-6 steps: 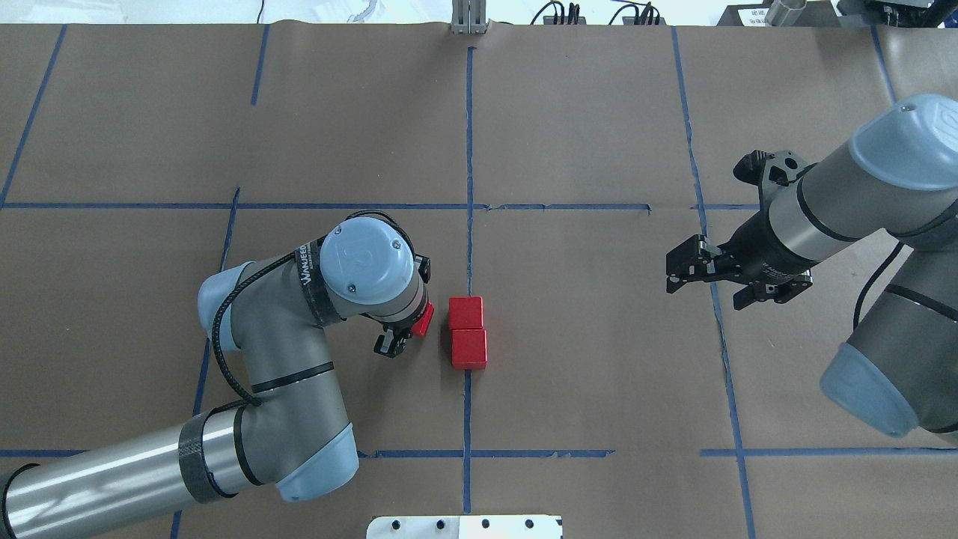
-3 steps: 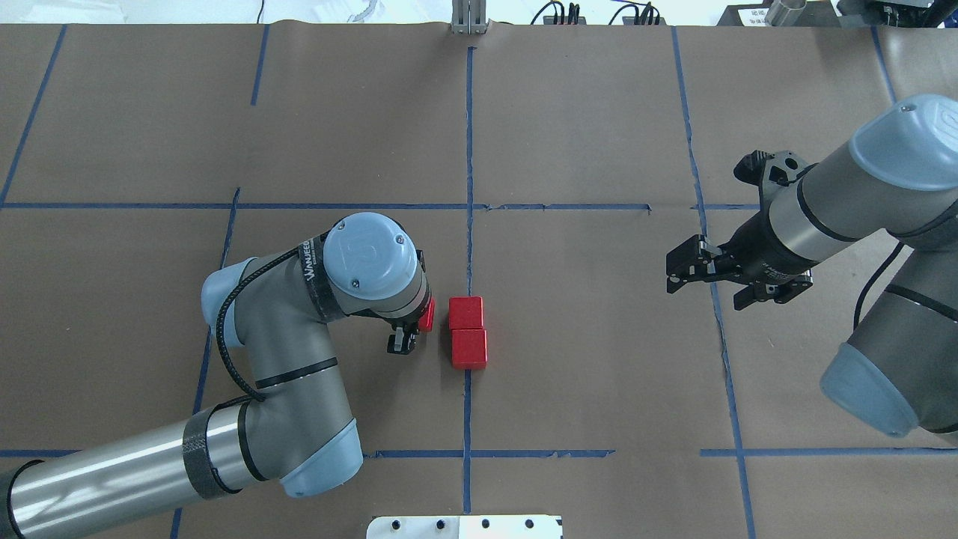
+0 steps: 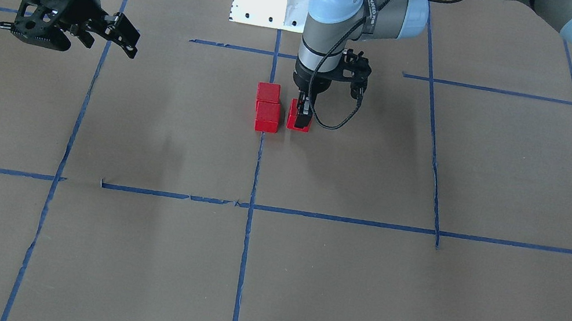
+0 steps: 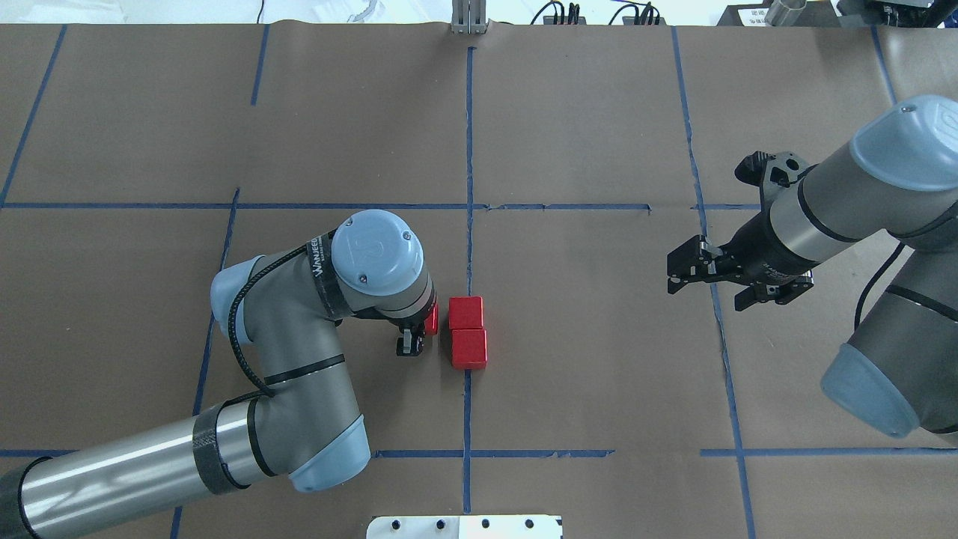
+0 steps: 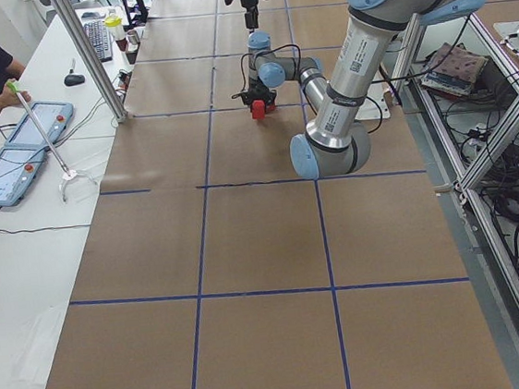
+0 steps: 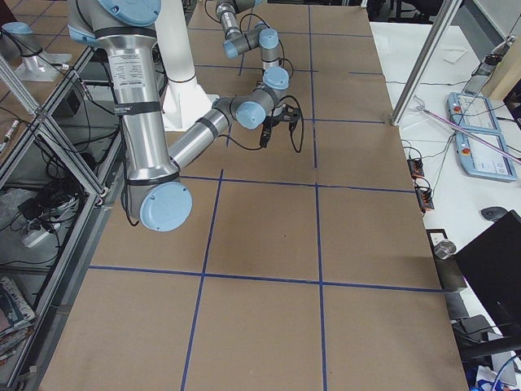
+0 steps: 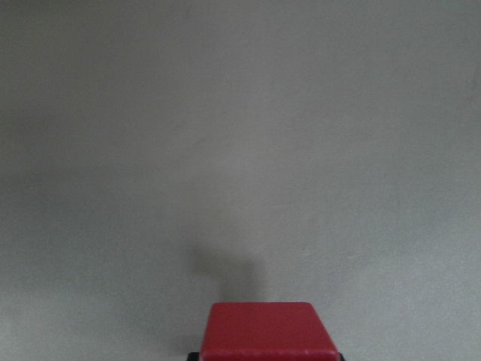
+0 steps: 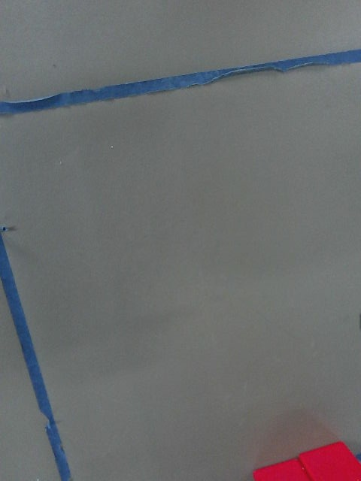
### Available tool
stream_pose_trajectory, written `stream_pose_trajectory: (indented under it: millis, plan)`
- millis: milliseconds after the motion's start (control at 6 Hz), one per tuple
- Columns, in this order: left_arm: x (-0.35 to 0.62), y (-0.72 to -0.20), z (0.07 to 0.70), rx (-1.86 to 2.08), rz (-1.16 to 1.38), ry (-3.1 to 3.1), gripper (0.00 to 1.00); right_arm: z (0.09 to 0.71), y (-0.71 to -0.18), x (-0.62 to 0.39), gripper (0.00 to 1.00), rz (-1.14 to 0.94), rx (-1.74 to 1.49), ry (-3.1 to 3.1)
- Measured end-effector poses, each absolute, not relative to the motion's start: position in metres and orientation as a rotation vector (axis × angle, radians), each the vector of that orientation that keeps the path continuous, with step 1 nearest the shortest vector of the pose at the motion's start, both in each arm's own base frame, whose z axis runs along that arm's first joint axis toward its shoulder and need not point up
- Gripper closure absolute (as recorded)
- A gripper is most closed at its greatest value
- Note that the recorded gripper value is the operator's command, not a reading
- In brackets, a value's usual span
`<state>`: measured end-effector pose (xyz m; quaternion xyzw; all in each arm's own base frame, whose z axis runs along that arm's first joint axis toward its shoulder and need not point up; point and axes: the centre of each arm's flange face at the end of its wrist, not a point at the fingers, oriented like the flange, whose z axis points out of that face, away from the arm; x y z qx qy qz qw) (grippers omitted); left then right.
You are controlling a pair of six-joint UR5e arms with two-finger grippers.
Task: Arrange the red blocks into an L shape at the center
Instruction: 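Push the held cube against the farther cube of the pair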
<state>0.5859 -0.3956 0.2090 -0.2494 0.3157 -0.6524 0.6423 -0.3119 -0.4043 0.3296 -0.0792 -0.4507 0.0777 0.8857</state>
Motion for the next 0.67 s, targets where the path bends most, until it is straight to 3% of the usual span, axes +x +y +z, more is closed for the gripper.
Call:
stream_pose_trajectory:
  millis: [667]
  plan:
    - [0.5972, -0.4018, 0.2068, -0.595, -1.520, 0.688, 1.00, 0.3257, -0.4031, -0.3107, 0.00, 0.164, -0.163, -0.944]
